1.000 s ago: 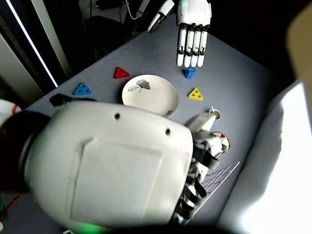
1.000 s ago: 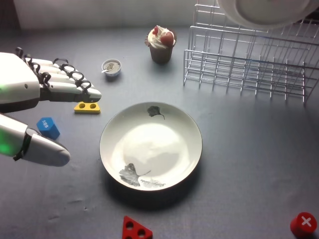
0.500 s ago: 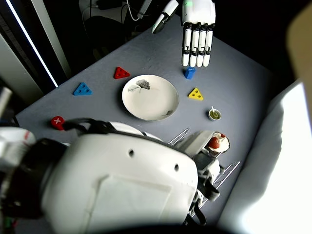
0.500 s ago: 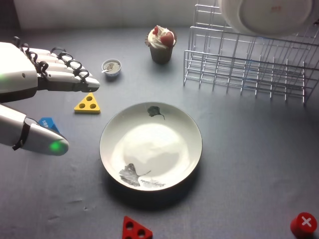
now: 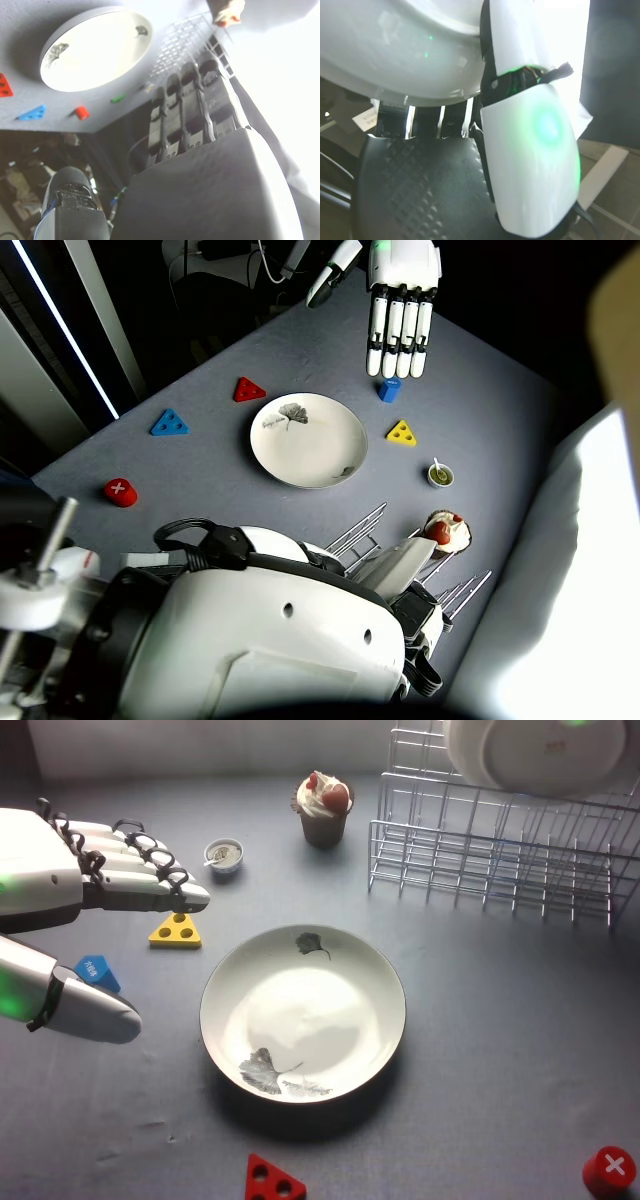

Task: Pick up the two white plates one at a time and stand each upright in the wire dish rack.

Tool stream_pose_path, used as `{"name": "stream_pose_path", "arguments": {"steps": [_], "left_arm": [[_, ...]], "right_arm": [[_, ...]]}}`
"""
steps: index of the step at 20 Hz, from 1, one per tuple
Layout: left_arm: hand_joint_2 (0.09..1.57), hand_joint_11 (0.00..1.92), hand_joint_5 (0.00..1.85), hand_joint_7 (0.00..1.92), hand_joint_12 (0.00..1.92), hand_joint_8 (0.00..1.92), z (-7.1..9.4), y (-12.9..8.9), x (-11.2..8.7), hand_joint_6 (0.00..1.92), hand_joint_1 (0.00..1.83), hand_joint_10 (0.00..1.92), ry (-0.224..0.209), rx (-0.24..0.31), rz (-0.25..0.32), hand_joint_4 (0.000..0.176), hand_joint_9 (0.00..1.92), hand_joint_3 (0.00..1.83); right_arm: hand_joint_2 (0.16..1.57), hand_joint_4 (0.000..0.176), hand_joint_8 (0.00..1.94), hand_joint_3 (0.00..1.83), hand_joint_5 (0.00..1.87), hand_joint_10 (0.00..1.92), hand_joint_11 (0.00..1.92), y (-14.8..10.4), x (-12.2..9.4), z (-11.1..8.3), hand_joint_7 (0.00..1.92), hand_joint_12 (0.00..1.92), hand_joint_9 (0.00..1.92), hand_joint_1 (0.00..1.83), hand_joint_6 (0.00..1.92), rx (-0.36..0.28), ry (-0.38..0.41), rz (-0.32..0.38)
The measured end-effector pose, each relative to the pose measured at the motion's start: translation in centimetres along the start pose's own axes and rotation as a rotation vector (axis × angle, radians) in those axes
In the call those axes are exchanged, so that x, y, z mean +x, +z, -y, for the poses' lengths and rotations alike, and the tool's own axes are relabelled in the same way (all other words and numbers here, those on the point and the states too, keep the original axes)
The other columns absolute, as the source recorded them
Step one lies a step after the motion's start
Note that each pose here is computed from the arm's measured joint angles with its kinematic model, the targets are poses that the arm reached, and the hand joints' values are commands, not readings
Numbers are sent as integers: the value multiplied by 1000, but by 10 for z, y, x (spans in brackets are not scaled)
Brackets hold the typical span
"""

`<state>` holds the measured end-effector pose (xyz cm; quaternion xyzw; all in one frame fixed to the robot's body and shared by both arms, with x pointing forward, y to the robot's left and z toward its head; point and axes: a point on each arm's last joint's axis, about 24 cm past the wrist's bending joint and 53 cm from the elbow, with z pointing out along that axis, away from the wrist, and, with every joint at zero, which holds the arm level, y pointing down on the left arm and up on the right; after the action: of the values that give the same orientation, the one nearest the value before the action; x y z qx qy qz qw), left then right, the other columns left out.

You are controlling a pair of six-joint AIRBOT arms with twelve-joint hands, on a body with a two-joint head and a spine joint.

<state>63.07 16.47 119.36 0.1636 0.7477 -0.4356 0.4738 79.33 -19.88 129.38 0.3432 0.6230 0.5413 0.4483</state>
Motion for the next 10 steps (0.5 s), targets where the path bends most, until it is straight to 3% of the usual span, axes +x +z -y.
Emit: {"name": "stream_pose_path", "arguments": {"steps": [7, 10], "left_arm": [[969, 176, 152, 165, 2, 0, 9, 1, 6, 1, 0, 0, 23, 35, -23, 0, 161, 0], [971, 203, 162, 186, 14, 8, 18, 3, 10, 4, 0, 12, 24, 65, -33, 0, 196, 0]], "right_arm": [[1090, 0, 663, 0, 867, 886, 921, 7, 4, 10, 1012, 1509, 1051, 1488, 1040, 23, 9, -5], [1092, 0, 770, 1, 885, 914, 891, 10, 3, 14, 979, 1504, 1031, 1490, 1007, 25, 14, 1]]}}
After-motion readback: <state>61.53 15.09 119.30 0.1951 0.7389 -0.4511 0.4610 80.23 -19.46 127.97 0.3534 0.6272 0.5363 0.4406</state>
